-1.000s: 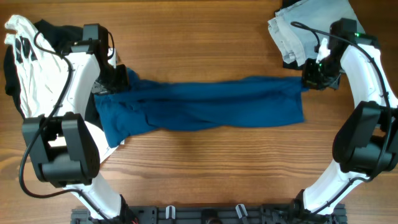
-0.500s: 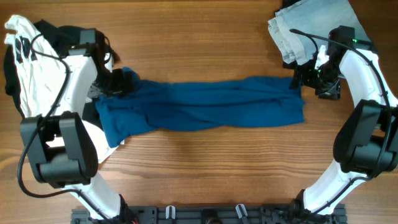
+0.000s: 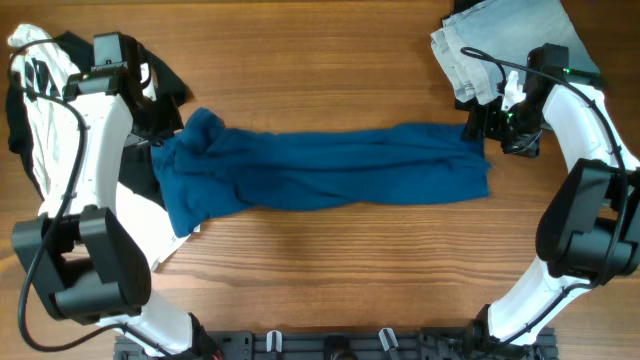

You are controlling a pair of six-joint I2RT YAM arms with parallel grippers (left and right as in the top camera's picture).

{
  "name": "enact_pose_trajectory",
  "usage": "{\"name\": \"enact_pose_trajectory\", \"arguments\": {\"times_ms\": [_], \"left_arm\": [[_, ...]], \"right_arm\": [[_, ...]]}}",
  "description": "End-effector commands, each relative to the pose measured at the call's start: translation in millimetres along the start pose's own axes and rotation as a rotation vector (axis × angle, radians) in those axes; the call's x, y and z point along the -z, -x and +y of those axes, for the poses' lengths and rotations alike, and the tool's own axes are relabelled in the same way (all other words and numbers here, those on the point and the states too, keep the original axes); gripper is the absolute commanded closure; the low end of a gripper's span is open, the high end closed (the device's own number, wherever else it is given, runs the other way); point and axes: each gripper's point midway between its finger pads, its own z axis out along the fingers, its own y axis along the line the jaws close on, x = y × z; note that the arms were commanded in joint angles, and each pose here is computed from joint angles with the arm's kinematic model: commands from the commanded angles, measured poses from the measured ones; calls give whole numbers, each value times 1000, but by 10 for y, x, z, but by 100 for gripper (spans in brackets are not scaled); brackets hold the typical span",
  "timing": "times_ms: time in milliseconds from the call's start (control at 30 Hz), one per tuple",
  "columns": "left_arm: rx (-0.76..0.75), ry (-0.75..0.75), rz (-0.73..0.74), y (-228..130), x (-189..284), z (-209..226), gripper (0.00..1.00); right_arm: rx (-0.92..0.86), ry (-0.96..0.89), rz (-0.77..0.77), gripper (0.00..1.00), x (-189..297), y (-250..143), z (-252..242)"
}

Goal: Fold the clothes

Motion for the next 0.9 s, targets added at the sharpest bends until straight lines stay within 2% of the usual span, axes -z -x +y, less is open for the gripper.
{"name": "enact_pose_trajectory", "arguments": {"times_ms": [0, 100, 200, 300, 467, 700, 733, 767, 867], "left_arm": [[3, -7, 28, -13, -112, -13, 96], [7, -6, 1, 53, -101, 3, 90], [13, -7, -15, 98, -102, 23, 73], [13, -8, -19, 106, -102, 20, 62], [13, -10, -29, 130, -101, 15, 54], [13, -9, -28, 129, -101, 16, 48], [13, -10, -27, 127, -101, 15, 48], [13, -10, -26, 125, -101, 16, 48], [13, -10, -27, 126, -101, 15, 47]], "right_arm": [[7, 45, 47, 9, -217, -98, 39], [6, 51, 52, 8, -354, -141, 26], [6, 50, 51, 4, -454, -184, 9], [10, 39, 38, 0, -564, -215, -29], [23, 55, 41, 0, -810, -399, 7], [53, 208, 153, 1, -916, -803, 427], [57, 221, 164, 3, -911, -832, 473], [61, 227, 167, 10, -910, -842, 498], [68, 266, 164, 22, -900, -837, 593]]}}
